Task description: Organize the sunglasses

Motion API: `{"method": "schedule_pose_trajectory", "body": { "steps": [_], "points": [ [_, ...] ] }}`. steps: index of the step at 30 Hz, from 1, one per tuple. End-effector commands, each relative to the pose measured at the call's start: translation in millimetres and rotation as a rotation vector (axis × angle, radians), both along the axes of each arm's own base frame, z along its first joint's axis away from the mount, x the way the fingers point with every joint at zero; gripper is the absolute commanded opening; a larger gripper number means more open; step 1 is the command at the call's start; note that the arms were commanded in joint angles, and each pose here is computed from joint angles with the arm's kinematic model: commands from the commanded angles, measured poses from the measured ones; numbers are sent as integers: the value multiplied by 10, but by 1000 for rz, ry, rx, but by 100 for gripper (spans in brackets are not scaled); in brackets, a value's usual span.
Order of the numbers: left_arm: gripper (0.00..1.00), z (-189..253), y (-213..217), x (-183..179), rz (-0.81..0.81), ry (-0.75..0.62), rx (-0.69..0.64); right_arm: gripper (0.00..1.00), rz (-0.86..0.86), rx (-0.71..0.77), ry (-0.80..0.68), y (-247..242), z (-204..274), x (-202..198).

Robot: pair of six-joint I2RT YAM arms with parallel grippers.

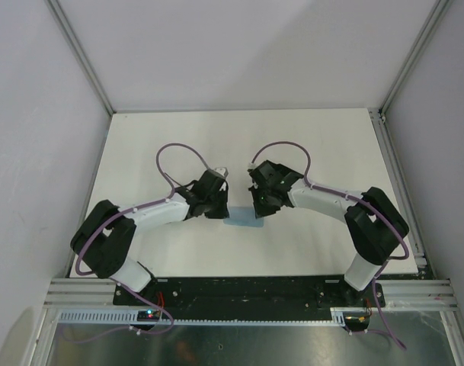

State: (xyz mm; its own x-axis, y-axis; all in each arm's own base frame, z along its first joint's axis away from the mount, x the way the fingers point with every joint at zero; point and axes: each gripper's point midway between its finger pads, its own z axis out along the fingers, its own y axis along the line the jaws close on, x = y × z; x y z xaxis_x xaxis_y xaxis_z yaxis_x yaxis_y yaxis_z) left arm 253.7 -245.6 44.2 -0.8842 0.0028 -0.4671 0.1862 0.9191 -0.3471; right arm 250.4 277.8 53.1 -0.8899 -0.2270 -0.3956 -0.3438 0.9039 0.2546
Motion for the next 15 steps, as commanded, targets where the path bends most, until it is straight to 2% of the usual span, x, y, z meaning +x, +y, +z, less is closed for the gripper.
{"method": "schedule_pose_trajectory", "body": {
  "steps": [1,12,15],
  "points": [
    [0,77,-18,11,-23,-34,-29,0,-16,-24,5,-1,-83,-22],
    [0,-38,19,-35,-30,-14,-8,1,-16,-52,21,-27,-215,-104],
    [0,-70,38,-37,-27,-10,2,12,-16,-58,24,-37,-236,-120]
  ]
}}
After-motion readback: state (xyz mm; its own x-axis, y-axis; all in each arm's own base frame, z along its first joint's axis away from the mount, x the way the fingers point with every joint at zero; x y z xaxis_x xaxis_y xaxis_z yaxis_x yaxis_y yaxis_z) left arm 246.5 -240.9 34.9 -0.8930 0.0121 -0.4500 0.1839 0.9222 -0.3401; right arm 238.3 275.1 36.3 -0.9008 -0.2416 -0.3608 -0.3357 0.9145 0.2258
